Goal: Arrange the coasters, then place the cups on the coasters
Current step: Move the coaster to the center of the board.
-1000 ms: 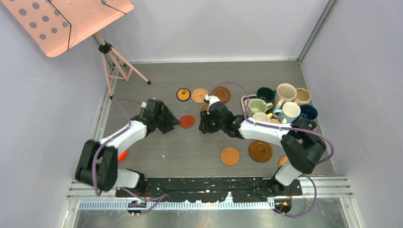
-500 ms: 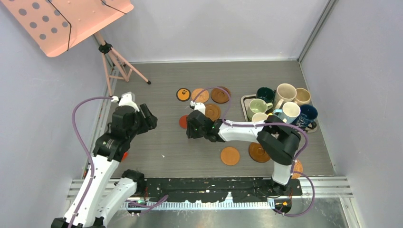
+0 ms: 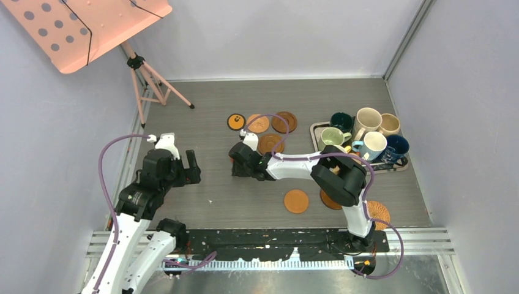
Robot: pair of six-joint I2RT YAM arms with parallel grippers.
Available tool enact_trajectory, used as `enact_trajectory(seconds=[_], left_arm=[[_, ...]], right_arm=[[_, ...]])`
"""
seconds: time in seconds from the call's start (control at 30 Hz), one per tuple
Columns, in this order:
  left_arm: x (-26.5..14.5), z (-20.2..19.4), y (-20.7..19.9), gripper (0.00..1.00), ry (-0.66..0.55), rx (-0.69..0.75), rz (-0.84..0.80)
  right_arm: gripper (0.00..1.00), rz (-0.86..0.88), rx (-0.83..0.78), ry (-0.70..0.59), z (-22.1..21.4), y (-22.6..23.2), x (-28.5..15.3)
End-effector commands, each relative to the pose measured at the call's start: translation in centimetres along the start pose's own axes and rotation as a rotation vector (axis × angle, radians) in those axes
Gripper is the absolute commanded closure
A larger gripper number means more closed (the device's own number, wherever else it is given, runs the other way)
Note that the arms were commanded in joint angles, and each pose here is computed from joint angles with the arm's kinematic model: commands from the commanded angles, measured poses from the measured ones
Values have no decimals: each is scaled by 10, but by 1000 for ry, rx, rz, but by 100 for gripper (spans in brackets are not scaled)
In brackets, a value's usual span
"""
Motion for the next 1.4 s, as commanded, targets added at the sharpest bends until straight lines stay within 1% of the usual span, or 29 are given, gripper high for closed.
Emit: enact_trajectory(seconds=[0.0,0.13,0.27,0.47,0.87,1.13,1.37], left_arm=[[-5,1,7,6,-40,19,14],[-5,0,6,5,-45,22,8],[-2,-1,6,5,-35,25,8],[-2,-1,7,5,-36,25,20],[-1,0,10,4,-43,23,40],[-1,0,11,3,-43,23,44],[-1,0,11,2,-41,23,42]], right_arm=[[59,-44,33,-65,16,4,4],[58,-87,16,-63,18,-1,15],[59,-140,-3,-101,27,-7,21],[59,-247,18,-143,43,-21,25],[59,-265,30,-153,61,-33,32],[59,-294,38,-171,70,-44,28],[59,-306,12,-179,76,-50,22]])
Point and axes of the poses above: each gripper's point midway between its finger pads, its own x axis out along the fingers, its own y axis along the line the jaws close on, z = x × y, the point moved 2 cm from there along -x, back along the fingers, and after that the axes turned 7 degrees about -x, right-handed, at the moved point
